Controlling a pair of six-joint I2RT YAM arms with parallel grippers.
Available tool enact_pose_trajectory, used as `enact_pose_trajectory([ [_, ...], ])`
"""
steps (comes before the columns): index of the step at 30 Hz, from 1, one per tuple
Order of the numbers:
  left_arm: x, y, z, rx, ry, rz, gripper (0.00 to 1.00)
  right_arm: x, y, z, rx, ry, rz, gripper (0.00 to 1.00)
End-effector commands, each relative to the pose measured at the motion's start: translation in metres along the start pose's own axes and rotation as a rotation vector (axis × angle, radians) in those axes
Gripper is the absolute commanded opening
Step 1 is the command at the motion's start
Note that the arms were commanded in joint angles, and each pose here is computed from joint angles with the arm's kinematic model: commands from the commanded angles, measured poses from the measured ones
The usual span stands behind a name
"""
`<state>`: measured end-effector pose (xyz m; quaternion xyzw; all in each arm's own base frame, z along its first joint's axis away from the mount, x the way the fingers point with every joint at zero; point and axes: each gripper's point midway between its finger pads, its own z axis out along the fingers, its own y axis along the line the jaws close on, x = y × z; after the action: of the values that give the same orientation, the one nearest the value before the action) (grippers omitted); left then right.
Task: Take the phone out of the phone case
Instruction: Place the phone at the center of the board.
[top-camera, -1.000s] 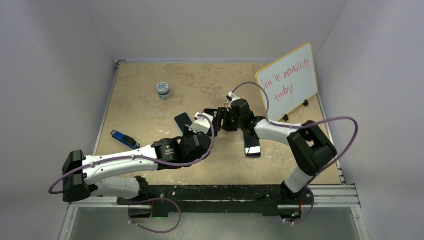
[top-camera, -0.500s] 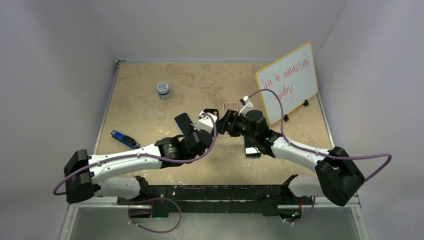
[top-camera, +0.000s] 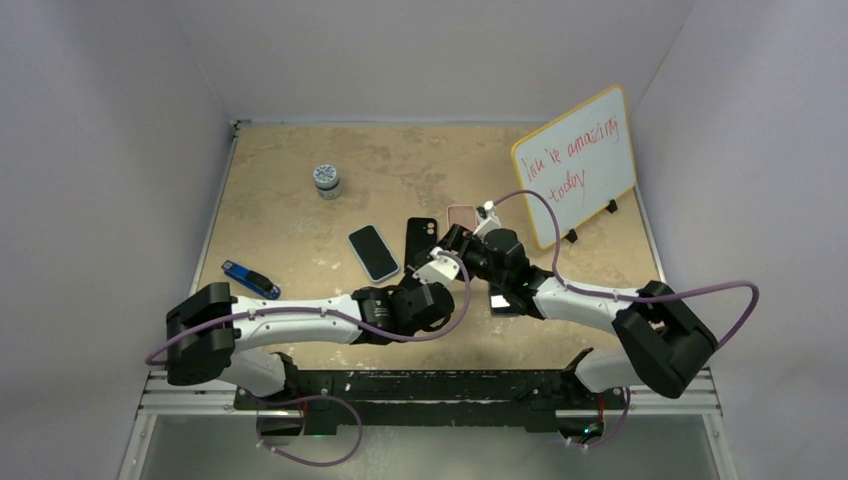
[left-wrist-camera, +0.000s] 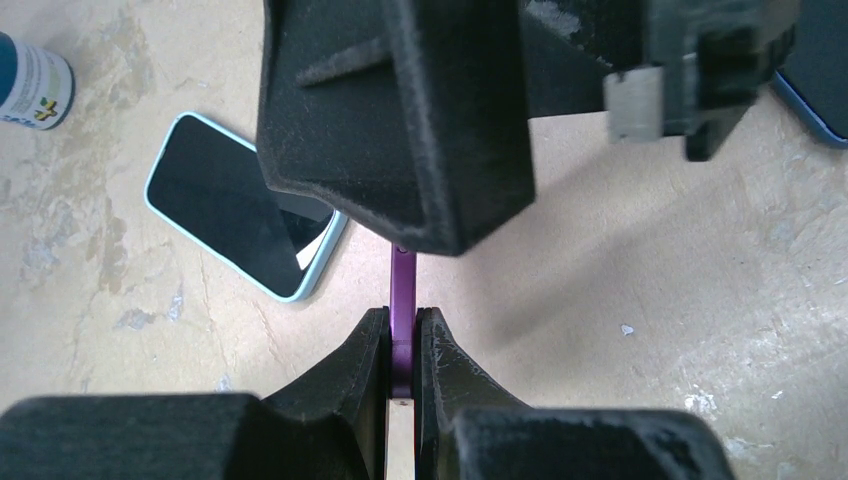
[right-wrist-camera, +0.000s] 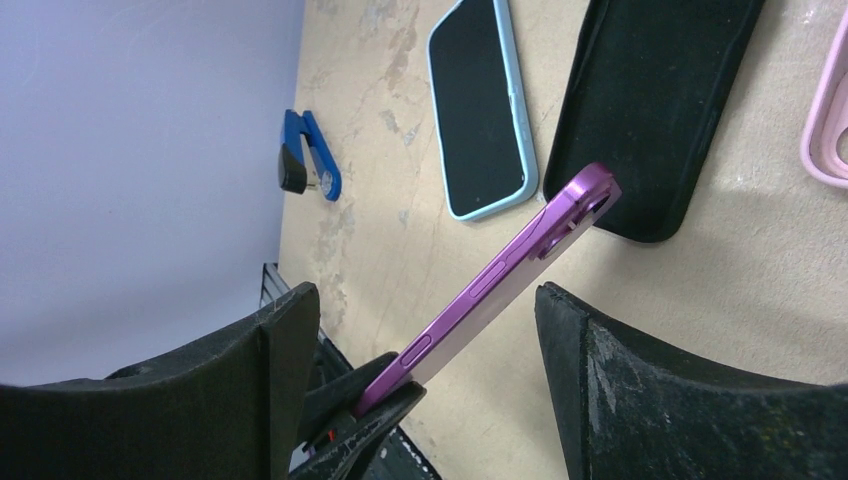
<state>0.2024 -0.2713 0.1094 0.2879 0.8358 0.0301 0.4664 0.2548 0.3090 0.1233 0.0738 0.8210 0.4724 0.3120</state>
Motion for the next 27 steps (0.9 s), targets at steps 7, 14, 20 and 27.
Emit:
enact_pose_trajectory([
  [7,-0.046,-0.014,-0.013,-0.133,-0.137,0.058,0.0,0.007,0.0,0.013,-0.019,0.027,0.061,0.72],
  [14,-0.044,-0.032,-0.013,-0.163,-0.132,0.136,0.0,0.011,0.008,0.011,-0.058,0.056,0.034,0.45],
  [20,-0.047,-0.049,-0.022,-0.065,-0.133,0.123,0.06,0.022,-0.006,-0.002,-0.009,0.098,-0.009,0.05],
  [27,-0.064,-0.055,-0.043,0.096,-0.181,0.038,0.39,0.026,-0.021,-0.013,0.041,0.115,-0.068,0.0],
])
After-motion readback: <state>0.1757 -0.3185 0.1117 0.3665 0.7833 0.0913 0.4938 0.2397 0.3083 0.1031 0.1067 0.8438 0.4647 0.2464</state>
